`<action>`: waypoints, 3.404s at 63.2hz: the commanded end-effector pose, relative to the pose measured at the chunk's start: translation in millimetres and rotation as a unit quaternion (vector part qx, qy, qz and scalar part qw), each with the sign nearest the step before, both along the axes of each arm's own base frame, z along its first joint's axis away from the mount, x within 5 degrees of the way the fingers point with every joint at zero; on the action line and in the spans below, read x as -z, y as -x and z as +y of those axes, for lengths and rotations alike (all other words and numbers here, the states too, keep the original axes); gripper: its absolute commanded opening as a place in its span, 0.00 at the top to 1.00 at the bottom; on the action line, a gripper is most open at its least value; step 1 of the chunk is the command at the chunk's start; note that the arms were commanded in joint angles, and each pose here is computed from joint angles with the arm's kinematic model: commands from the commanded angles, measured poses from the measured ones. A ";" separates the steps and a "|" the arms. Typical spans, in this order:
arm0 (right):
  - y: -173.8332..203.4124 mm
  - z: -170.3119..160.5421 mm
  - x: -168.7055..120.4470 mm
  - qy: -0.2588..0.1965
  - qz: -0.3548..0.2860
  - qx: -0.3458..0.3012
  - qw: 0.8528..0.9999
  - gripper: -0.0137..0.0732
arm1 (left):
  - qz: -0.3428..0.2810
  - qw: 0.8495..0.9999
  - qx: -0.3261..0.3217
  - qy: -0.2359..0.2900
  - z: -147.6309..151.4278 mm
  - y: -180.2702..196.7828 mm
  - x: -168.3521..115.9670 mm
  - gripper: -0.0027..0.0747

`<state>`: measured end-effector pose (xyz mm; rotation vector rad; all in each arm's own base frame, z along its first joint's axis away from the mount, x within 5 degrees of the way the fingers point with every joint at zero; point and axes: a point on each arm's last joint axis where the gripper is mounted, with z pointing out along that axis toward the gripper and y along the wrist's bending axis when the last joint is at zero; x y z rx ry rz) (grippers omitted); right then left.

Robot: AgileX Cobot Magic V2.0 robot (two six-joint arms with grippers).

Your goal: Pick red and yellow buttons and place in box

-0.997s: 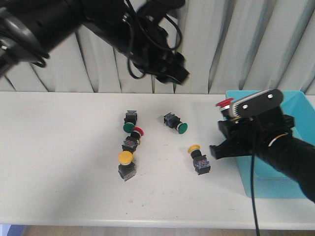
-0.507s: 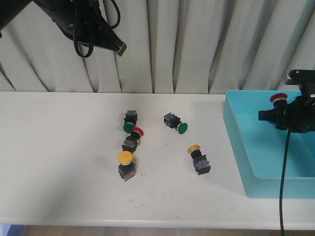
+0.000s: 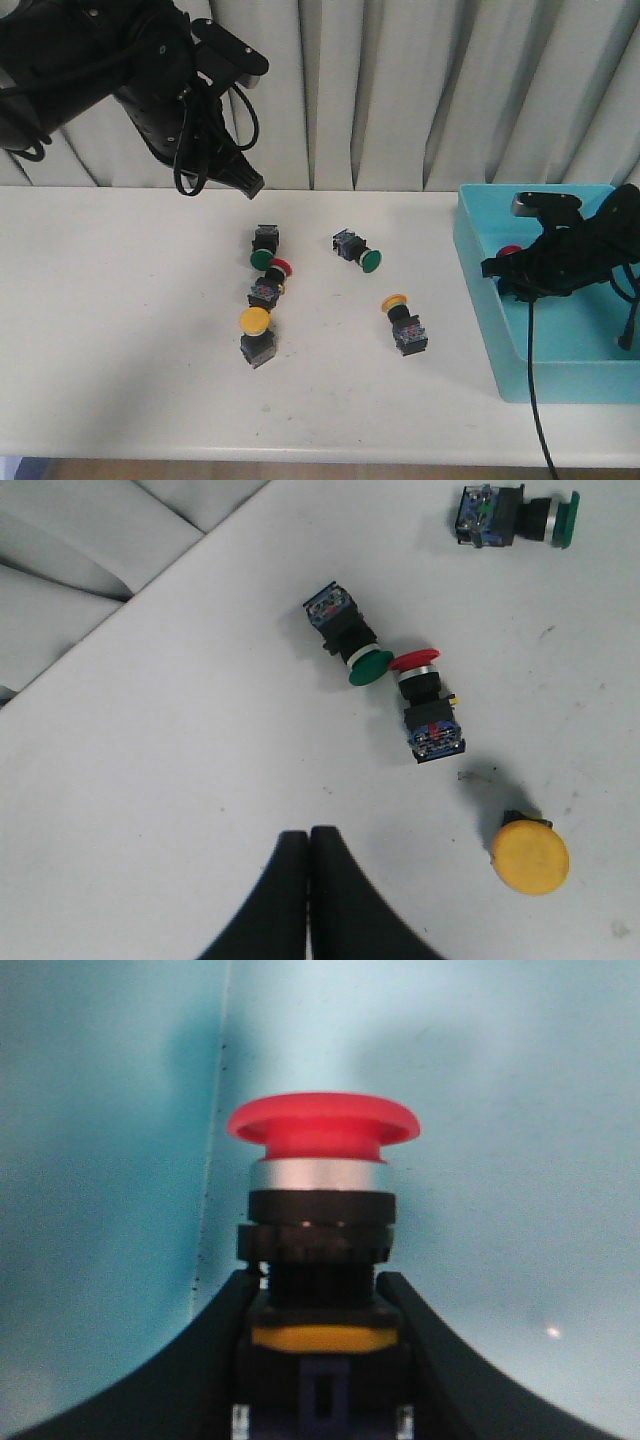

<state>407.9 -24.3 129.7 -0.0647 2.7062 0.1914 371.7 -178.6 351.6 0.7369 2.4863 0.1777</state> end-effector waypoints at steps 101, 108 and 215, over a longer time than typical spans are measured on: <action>191.3 76.5 -284.9 0.026 -0.316 -0.144 0.937 0.17 | 0.098 0.989 -0.049 0.100 -21.6 -3.8 105.9 0.20; 193.2 76.3 -270.2 0.025 -0.318 -0.138 0.937 0.17 | 0.115 0.986 -0.045 0.108 -25.8 -5.4 115.5 0.20; 202.8 113.3 -171.8 0.075 -0.372 -0.255 0.889 0.17 | 0.168 0.932 0.078 0.311 -66.2 9.0 45.0 0.97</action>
